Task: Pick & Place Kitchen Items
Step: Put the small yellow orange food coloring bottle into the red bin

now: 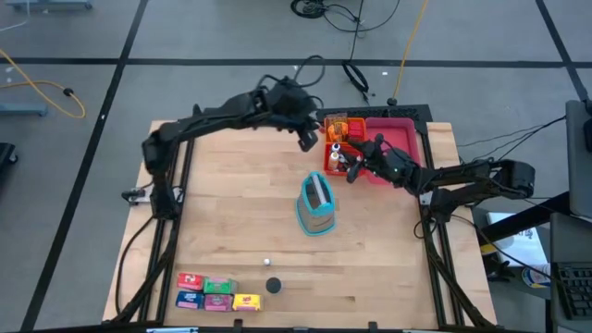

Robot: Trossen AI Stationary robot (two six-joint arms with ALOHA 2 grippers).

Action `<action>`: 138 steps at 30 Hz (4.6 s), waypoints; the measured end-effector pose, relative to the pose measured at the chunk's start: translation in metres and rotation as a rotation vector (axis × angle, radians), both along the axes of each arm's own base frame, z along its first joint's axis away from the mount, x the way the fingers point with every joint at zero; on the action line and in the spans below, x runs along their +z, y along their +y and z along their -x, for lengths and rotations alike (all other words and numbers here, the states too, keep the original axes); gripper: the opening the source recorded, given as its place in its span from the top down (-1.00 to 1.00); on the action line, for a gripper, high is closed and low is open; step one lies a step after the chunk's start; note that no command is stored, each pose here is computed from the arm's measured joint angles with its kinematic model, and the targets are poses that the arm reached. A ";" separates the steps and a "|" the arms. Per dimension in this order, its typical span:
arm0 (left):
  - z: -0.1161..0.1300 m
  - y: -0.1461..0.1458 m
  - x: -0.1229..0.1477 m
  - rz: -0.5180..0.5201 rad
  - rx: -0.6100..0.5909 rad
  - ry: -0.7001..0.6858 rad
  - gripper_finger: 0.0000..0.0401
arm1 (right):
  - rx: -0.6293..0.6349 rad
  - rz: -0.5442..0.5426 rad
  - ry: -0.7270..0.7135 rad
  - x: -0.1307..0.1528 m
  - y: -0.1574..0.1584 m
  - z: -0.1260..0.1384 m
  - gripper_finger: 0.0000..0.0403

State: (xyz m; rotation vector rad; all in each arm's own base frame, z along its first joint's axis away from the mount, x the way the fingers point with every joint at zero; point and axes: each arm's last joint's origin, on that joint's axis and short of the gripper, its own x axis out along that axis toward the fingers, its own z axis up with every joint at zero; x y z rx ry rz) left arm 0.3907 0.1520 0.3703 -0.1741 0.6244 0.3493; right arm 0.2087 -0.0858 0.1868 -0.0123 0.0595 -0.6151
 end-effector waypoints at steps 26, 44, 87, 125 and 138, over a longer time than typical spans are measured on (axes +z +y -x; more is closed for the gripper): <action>-0.048 -0.022 -0.023 -0.002 -0.165 -0.050 0.82 | 0.042 0.122 -0.053 0.039 0.003 -0.023 0.17; -0.048 -0.023 -0.024 -0.029 -0.147 -0.031 0.58 | 0.044 0.053 -0.066 0.038 0.004 -0.025 0.95; 0.001 -0.022 -0.014 -0.049 -0.079 0.281 0.37 | -0.040 0.048 -0.131 0.034 0.003 0.030 0.91; 0.000 -0.025 -0.014 -0.047 -0.088 0.285 0.37 | -0.029 0.056 -0.155 0.034 0.001 0.031 0.72; 0.000 -0.025 -0.015 -0.045 -0.089 0.289 0.37 | -0.032 0.021 -0.088 0.025 0.000 0.029 0.85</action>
